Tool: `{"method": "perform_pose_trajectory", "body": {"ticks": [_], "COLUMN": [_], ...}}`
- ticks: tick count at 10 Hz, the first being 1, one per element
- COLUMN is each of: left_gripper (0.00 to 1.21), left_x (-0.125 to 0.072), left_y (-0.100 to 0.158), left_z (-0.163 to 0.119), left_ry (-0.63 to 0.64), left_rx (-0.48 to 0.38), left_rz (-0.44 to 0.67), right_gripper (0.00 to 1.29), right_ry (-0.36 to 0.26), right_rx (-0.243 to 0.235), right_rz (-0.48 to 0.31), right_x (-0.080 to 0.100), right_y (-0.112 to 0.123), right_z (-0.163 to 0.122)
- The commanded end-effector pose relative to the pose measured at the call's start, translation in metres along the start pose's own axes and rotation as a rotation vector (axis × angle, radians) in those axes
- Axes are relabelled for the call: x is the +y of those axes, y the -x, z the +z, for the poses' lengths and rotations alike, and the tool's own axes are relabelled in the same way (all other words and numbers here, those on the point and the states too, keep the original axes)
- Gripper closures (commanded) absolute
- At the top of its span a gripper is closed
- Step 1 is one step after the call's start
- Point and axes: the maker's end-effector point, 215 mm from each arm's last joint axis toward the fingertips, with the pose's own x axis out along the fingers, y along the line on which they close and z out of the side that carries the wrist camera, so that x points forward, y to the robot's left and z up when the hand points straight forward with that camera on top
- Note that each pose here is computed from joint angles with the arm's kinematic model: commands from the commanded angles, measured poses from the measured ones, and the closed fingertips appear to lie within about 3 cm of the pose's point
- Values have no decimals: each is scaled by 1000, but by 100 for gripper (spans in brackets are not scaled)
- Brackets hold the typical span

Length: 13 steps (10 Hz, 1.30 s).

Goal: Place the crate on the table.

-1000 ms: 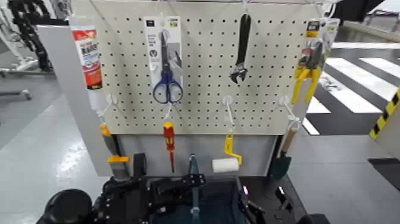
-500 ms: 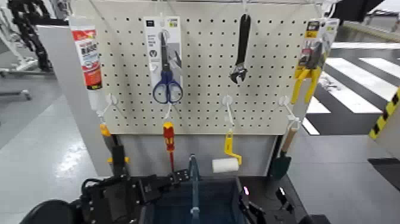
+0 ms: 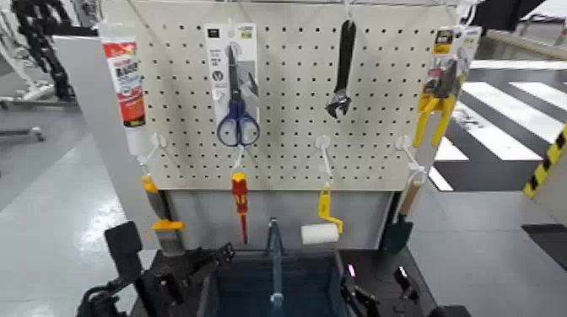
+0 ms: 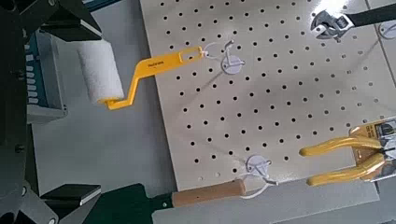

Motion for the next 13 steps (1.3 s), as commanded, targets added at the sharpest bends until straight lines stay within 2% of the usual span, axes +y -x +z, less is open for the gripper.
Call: {"method": "perform_pose_trajectory", "body": {"ticks": [1, 3, 7, 13], "left_gripper": [35, 35, 35, 35], "left_x": [20, 21, 10, 18], "left_y": [26, 46, 67, 82], "left_z": [21, 37, 35, 20], "left_ry": [-211, -380, -549, -554], "left_rx": [-180, -293, -371, -382], "left_rz": [142, 220, 283, 354], "right_gripper": [14, 15, 15, 14], "right_ry": [0, 2, 4, 6], "right_rx": [-2, -3, -7, -8], "right_rz": [-2, -3, -7, -7], "right_x": [-1, -2, -5, -6], "right_y": [1, 1, 2, 3], "right_z": [1, 1, 3, 3]}}
